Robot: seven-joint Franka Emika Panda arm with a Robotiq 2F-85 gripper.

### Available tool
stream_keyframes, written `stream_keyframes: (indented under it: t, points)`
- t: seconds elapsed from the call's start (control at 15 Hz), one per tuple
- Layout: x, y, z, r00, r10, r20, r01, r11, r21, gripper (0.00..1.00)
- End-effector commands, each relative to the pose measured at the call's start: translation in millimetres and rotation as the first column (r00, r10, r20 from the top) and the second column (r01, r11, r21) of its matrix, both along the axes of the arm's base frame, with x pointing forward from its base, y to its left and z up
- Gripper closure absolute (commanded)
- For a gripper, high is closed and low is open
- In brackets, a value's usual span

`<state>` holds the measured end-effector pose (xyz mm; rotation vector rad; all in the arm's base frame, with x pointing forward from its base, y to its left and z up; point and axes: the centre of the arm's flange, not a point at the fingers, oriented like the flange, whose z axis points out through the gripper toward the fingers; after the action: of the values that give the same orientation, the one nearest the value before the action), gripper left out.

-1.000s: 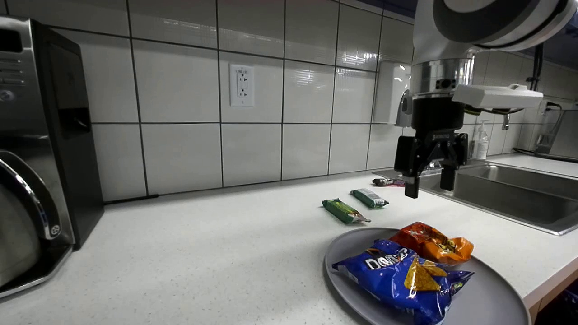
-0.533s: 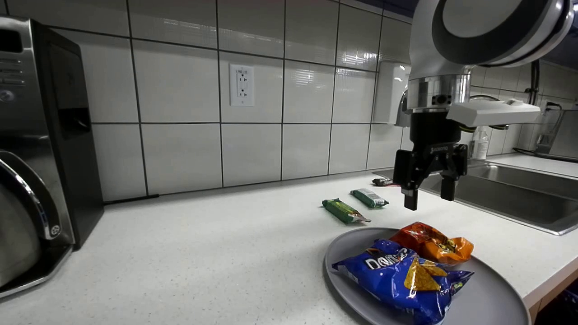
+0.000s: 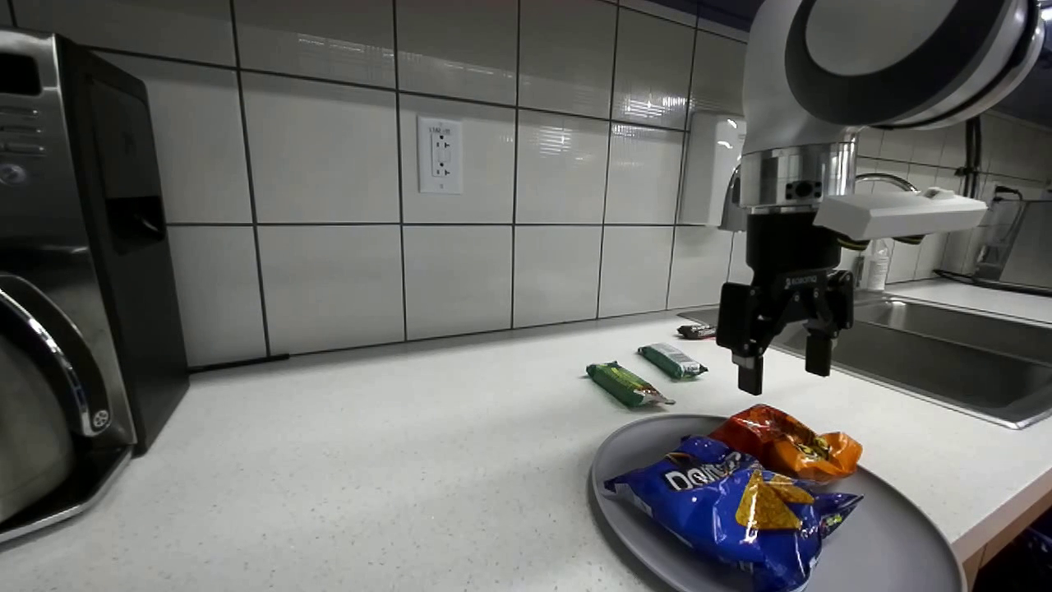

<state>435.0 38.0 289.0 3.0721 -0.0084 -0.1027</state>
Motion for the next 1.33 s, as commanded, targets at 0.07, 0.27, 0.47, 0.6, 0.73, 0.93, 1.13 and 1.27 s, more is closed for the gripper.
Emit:
stream_keyframes:
  t: [0.07,0.27,0.47,0.6,0.73,0.93,1.13,1.27]
  points:
    - [-11.0,4.0,0.2,1.000,-0.022,-0.021,0.022,1.000,-0.010,0.00]
    - [-14.5,2.9,-5.0,0.999,-0.021,-0.029,0.021,1.000,-0.012,0.00]
    - [-16.5,2.0,-12.6,0.999,-0.020,-0.040,0.020,1.000,-0.007,0.00]
    - [-16.9,2.7,-15.8,0.999,-0.022,-0.045,0.022,1.000,-0.004,0.00]
    - [-14.8,3.7,-20.2,0.999,-0.020,-0.051,0.020,1.000,-0.002,0.00]
    - [-10.5,4.4,-25.9,0.998,-0.018,-0.054,0.018,1.000,0.003,0.00]
    - [-5.1,5.6,-32.3,0.999,-0.016,-0.050,0.016,1.000,0.005,0.00]
    - [0.8,6.6,-35.4,0.999,-0.015,-0.039,0.016,1.000,0.007,0.00]
